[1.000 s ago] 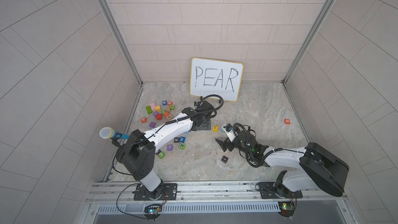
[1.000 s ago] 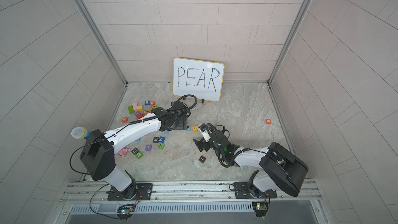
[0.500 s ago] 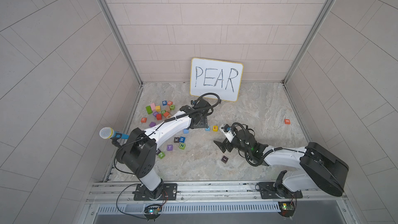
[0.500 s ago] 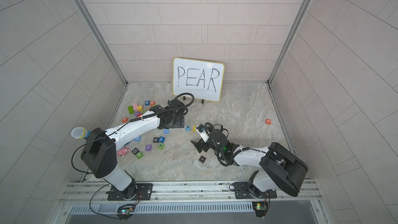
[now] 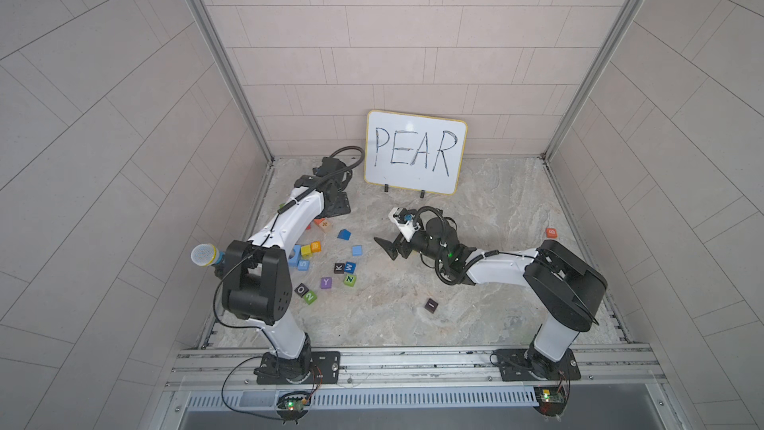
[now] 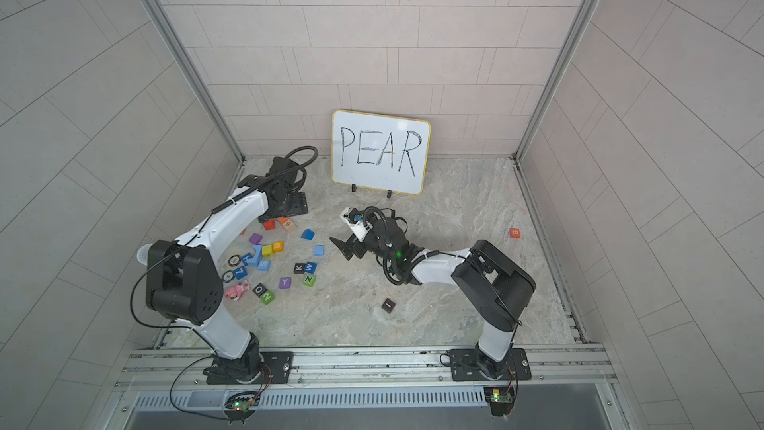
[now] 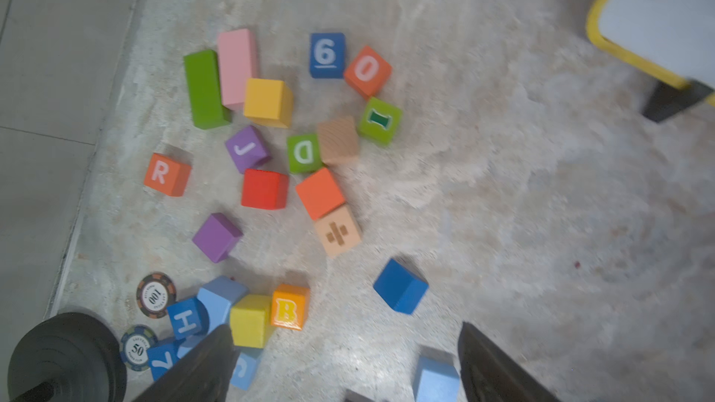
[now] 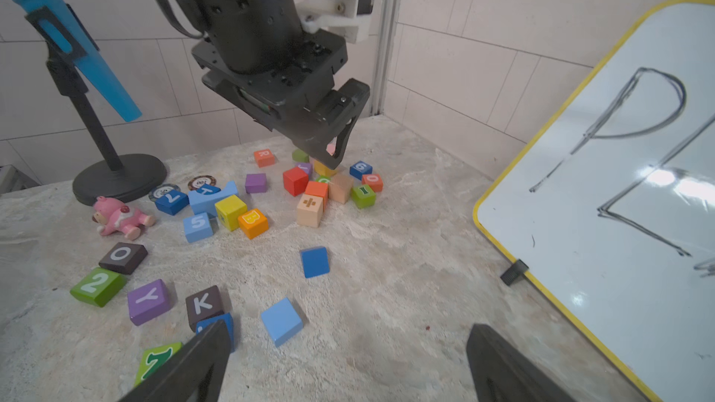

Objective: Spell the uppercase word “pear” with letter blocks
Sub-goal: Pick up the letter block from the center of the board.

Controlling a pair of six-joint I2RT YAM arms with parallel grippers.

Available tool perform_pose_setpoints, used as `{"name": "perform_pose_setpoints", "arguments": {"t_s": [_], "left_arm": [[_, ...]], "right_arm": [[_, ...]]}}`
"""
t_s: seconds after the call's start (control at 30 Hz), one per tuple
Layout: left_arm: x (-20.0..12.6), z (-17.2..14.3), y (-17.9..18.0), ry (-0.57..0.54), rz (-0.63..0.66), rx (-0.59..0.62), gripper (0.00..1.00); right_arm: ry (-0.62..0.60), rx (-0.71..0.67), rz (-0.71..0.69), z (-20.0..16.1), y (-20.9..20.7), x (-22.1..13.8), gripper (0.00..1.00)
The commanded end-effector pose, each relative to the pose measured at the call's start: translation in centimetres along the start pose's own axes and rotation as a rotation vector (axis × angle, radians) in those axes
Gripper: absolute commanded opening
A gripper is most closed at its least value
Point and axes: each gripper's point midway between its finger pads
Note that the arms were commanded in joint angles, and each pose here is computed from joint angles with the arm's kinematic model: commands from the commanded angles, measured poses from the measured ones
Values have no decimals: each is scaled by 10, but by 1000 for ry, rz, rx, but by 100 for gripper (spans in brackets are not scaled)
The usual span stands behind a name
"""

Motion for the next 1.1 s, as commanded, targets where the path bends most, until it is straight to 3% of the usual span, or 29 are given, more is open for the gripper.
{"name": "perform_pose_setpoints", "arguments": {"t_s": [0.0, 0.23, 0.53, 1.07], "left_arm": [[21, 10, 26, 35, 55, -41, 93], [49, 34, 81, 87, 61, -191, 90], [79, 45, 110, 117, 82, -267, 86], [121, 63, 130, 121, 81, -196, 85]], "right_arm": [[-107, 5, 38, 26, 2, 9, 100], [-154, -37, 165, 32, 18, 44, 100], [-183, -3, 259, 30, 34, 62, 99], [-229, 38, 234, 12, 31, 62, 99]]}}
Point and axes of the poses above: each gripper's point midway between its finger pads, its own x axis out along the fingers, its own y axis along the line the jaws close on, z = x × y, and after that the axes turned 12 degrees about -x, right-handed
